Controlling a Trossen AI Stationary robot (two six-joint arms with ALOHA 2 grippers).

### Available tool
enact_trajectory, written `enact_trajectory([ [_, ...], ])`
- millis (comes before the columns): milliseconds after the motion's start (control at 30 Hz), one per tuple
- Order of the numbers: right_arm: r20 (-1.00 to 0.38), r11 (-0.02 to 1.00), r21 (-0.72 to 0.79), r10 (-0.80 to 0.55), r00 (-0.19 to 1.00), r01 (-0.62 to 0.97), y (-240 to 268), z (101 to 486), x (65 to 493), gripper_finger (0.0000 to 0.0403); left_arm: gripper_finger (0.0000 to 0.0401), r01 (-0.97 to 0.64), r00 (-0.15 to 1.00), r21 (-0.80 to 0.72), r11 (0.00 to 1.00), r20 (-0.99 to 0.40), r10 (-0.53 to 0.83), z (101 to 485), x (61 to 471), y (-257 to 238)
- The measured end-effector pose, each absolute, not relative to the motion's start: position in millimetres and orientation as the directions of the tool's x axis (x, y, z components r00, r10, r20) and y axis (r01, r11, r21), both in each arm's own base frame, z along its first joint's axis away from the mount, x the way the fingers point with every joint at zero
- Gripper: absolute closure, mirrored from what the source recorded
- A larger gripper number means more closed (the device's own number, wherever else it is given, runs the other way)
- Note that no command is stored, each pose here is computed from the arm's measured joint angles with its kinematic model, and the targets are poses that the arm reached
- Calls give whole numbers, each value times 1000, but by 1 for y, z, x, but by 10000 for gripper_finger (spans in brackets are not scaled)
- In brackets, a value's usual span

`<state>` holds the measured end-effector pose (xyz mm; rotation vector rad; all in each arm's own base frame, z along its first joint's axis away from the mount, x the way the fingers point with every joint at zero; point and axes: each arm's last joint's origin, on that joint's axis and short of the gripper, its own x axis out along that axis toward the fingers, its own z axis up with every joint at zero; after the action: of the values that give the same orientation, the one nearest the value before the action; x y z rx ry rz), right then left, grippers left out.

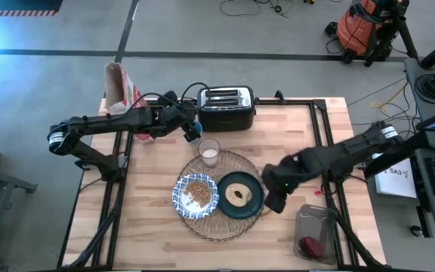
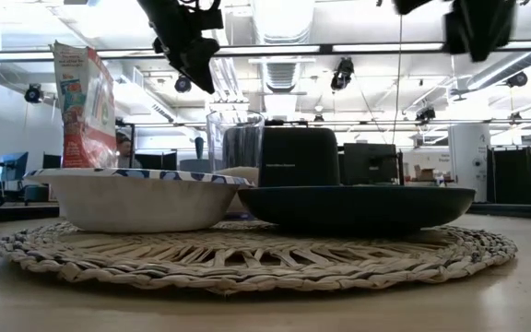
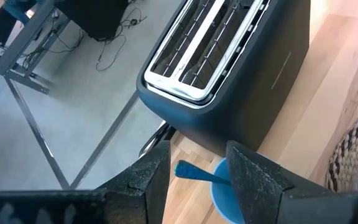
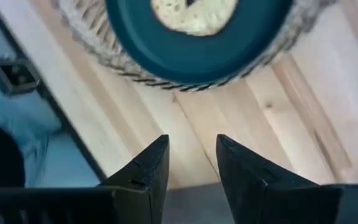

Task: Arrange a breakfast setting
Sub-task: Put the red apple on the brown mat

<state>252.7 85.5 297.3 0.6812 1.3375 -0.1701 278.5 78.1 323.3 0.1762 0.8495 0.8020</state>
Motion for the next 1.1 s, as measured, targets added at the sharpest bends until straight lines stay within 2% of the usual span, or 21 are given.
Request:
enact_trajectory([
  [167,-941,719,337,257,219,607,116,295,234,255,260,-564,396,439,700,-600,695,323,279,78],
  [400,-935,615,273,352,52,740,167,283,200,213,260,-563,396,439,700,-601,695,323,279,78],
  [567,-935,561,211,355,-2,800,192,280,178,196,260,-574,395,429,698,-602,694,323,279,78],
  [800,-944,552,107,317,-90,827,217,261,160,177,260,-594,389,409,693,-608,692,322,278,78],
  [967,-935,563,127,343,-91,816,232,240,162,162,260,-589,380,414,694,-616,690,321,277,78],
  [1100,-922,611,49,332,-200,790,236,222,162,154,260,-586,374,418,695,-621,689,320,276,78],
])
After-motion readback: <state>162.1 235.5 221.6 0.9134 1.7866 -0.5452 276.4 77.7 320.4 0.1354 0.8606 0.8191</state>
